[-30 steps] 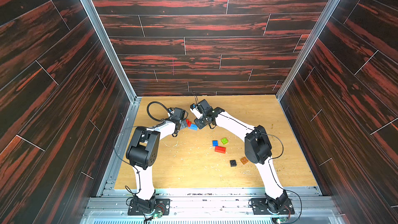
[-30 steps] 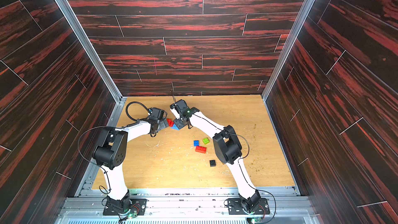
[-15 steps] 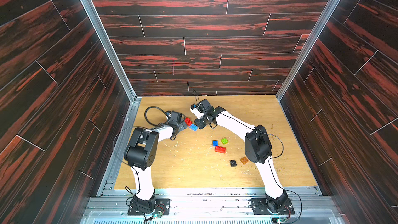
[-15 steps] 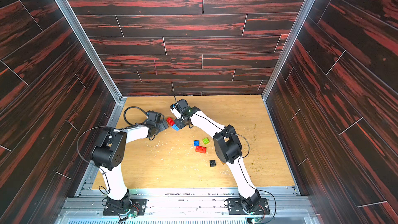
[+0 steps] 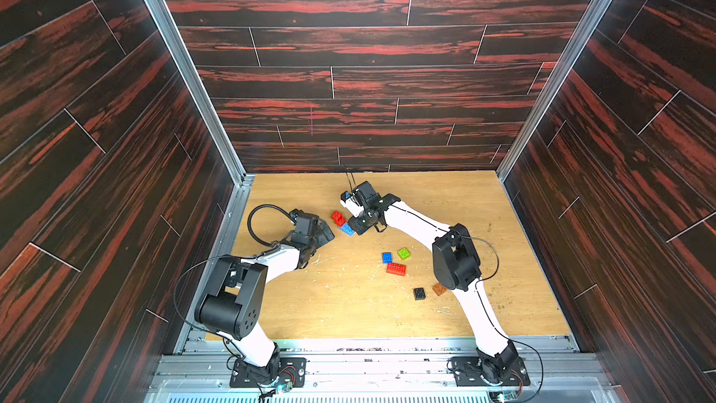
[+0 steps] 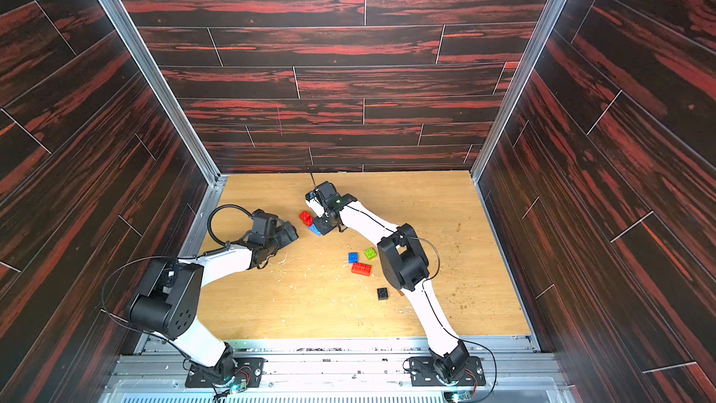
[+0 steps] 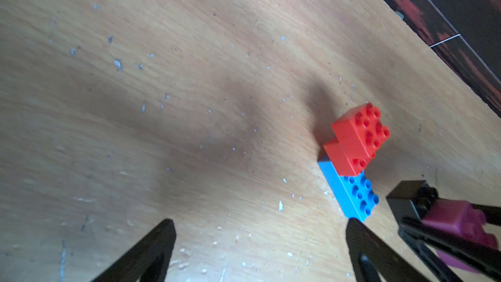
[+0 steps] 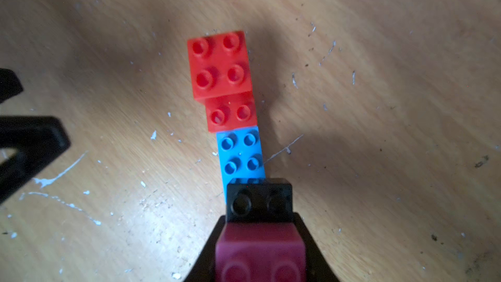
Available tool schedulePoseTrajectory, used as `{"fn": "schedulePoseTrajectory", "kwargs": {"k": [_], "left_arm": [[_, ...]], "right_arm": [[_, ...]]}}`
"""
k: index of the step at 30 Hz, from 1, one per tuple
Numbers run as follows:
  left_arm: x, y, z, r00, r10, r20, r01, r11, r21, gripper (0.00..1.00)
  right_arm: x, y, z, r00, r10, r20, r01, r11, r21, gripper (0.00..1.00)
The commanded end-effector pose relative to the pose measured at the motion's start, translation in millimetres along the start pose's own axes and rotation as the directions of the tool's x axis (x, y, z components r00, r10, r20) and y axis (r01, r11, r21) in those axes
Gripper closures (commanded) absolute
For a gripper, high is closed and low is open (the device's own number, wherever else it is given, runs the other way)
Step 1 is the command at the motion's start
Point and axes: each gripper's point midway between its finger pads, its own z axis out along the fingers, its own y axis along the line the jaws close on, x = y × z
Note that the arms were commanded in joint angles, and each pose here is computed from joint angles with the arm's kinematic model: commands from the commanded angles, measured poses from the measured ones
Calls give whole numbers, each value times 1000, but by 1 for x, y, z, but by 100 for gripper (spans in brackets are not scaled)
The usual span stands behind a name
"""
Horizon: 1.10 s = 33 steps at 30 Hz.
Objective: Assemble the letter v with lego
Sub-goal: Assemble the lego brick with the lego brick.
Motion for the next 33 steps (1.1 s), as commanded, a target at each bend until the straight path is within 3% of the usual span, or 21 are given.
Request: {"fn": "schedulePoseTrajectory", "kwargs": {"k": [1, 33], "left_arm": [[0, -6, -13, 1000, -5, 8, 5, 999, 34, 0], [12, -7, -22, 999, 31, 14, -31, 999, 27, 0]], "right_arm": [[0, 1, 4, 1000, -10, -8, 10, 1000, -14, 68], [31, 12, 26, 998, -15, -65, 12, 999, -50, 68]]}}
